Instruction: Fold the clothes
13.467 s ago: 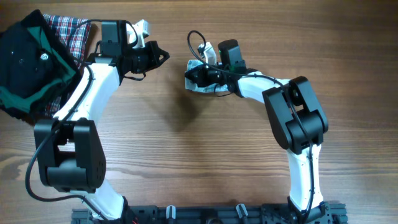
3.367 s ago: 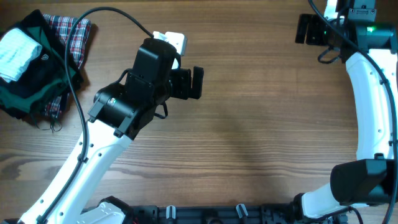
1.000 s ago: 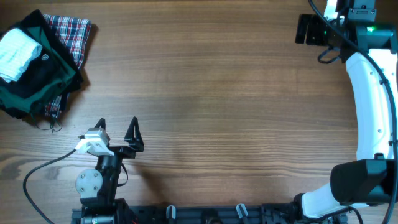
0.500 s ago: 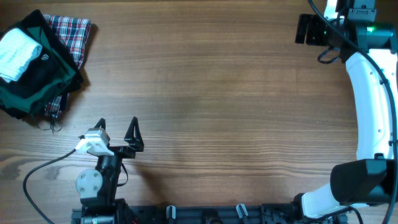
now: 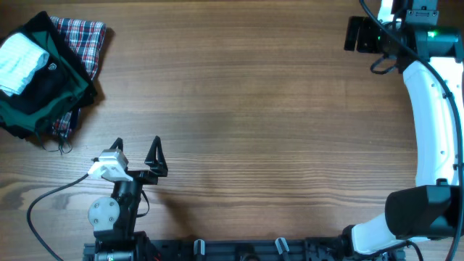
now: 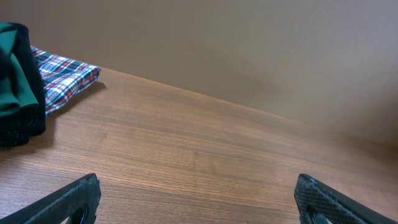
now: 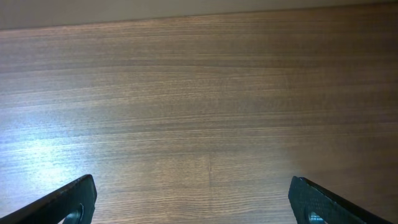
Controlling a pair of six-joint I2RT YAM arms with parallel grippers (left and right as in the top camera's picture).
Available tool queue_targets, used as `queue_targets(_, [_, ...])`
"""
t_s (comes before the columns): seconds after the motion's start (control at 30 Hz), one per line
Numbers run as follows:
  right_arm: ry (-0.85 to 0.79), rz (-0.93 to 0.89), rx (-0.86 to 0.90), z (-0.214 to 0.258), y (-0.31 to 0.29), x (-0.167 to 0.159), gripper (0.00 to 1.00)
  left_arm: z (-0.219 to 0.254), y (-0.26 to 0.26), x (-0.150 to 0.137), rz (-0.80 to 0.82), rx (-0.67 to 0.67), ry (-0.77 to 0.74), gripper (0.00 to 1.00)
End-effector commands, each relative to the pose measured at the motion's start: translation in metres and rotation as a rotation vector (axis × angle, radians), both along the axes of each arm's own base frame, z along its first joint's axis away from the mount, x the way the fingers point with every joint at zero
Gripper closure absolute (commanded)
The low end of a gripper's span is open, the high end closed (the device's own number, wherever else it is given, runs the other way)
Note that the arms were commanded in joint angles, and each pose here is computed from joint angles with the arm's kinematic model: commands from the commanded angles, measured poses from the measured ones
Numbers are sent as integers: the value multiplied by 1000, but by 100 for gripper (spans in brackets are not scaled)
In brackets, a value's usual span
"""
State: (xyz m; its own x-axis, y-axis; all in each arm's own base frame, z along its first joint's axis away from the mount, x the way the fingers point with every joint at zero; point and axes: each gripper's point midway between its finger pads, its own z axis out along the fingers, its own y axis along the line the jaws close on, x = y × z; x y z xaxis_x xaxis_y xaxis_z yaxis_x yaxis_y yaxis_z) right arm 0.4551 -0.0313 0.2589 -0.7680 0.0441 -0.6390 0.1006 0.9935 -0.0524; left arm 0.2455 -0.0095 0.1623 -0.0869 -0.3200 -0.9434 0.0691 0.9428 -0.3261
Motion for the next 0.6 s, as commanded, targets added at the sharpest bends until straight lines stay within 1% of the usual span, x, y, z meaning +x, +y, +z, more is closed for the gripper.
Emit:
queue_targets(0.0, [-122,-4,-7,52,5,-15,0,-1,4,0,21,-11,-2,0])
queue_targets(0.13, [-279,24,-8,115,17,-50,0,-1,4,0,21,-11,-2,0])
queue_targets(0.23, [-352,27,-8,141,18,-79,0,-1,4,0,21,-11,-3,0])
queue_targets(0.33, [-392,26,-2,147,18,-113,0,-1,4,0,21,-11,-2,0])
queue_targets(0.43, [-450,72,76,145,32,-137,0,-1,4,0,21,-12,-2,0])
queue_targets(0.5, [-555,85,137,148,40,-146,0,-2,4,0,21,-12,0,0])
queue_targets(0.57, [-702,103,198,153,46,-154,0,-2,4,0,21,-12,1,0])
